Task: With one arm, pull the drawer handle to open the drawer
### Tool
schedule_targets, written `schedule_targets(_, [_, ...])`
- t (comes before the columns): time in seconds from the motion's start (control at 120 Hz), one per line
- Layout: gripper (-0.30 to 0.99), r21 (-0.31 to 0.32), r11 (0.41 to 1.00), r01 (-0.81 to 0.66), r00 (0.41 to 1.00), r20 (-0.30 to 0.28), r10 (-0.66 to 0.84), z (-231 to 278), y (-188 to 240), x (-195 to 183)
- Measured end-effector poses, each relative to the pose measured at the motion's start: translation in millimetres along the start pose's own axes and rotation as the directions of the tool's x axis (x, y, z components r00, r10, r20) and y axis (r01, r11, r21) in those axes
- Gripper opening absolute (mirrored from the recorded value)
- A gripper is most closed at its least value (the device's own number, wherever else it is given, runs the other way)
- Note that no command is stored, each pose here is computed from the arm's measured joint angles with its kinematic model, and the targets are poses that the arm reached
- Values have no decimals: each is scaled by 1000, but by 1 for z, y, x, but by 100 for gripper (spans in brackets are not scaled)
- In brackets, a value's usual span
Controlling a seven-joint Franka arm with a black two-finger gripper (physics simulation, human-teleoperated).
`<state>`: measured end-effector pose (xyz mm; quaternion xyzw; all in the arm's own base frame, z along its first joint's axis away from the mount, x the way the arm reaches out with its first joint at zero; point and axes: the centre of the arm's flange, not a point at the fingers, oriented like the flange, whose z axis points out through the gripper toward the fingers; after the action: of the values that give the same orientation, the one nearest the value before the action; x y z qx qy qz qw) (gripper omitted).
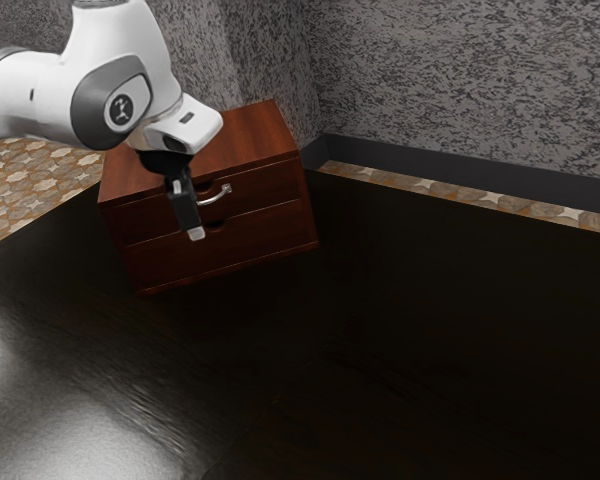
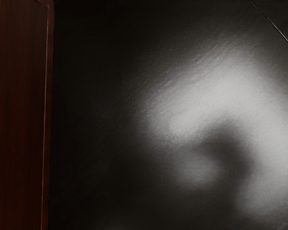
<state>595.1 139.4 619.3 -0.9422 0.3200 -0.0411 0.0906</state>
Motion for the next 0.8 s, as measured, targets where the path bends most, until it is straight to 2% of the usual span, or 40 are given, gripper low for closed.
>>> schedule_targets(0.233, [69,50,998,-40,999,-21,41,19,-14,10])
schedule_targets(0.492, [69,78,994,-71,997,-6,71,51,-37,16])
schedule_targets(0.8, [69,118,987,-105,994,-16,107,57,-50,23])
